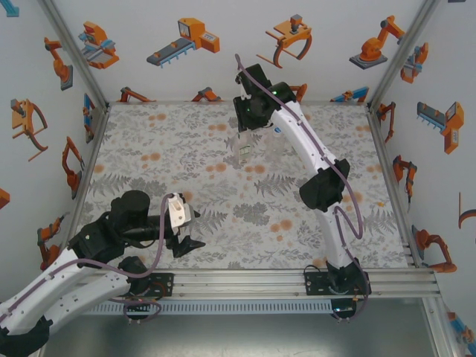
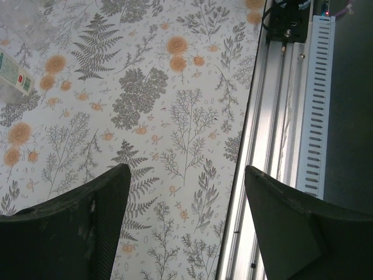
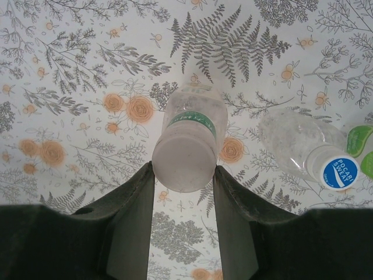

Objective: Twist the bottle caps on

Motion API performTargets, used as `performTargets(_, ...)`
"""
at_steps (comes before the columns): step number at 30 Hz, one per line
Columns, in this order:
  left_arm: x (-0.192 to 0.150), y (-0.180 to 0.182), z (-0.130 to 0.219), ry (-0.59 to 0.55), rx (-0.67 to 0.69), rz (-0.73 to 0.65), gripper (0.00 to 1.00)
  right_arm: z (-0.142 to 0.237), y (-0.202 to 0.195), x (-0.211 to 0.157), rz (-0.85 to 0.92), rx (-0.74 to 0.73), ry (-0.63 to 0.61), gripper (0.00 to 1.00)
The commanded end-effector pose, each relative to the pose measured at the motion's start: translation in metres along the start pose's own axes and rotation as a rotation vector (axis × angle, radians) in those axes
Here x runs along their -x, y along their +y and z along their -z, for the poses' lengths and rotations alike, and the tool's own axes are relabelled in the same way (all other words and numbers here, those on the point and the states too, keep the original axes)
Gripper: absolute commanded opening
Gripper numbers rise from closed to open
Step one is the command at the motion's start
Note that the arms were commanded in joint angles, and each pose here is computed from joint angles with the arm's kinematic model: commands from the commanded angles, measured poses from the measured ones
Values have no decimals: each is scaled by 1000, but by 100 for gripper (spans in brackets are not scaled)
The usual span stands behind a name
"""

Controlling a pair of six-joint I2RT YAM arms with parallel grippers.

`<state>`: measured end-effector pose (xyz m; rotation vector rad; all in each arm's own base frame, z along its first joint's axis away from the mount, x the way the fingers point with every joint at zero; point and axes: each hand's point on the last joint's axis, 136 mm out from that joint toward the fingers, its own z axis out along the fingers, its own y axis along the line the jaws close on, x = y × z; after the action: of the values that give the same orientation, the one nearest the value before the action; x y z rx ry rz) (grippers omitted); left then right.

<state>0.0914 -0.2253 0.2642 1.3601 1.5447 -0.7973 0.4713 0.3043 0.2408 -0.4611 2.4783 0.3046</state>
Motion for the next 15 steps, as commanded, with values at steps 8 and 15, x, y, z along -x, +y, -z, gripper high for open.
performTargets(8,-4,-1,1,9,3,15,73,16,-2,11,2,-6,-43,46)
performTargets(15,-5,0,0,11,9,17,75,39,-2,21,15,-7,-91,52)
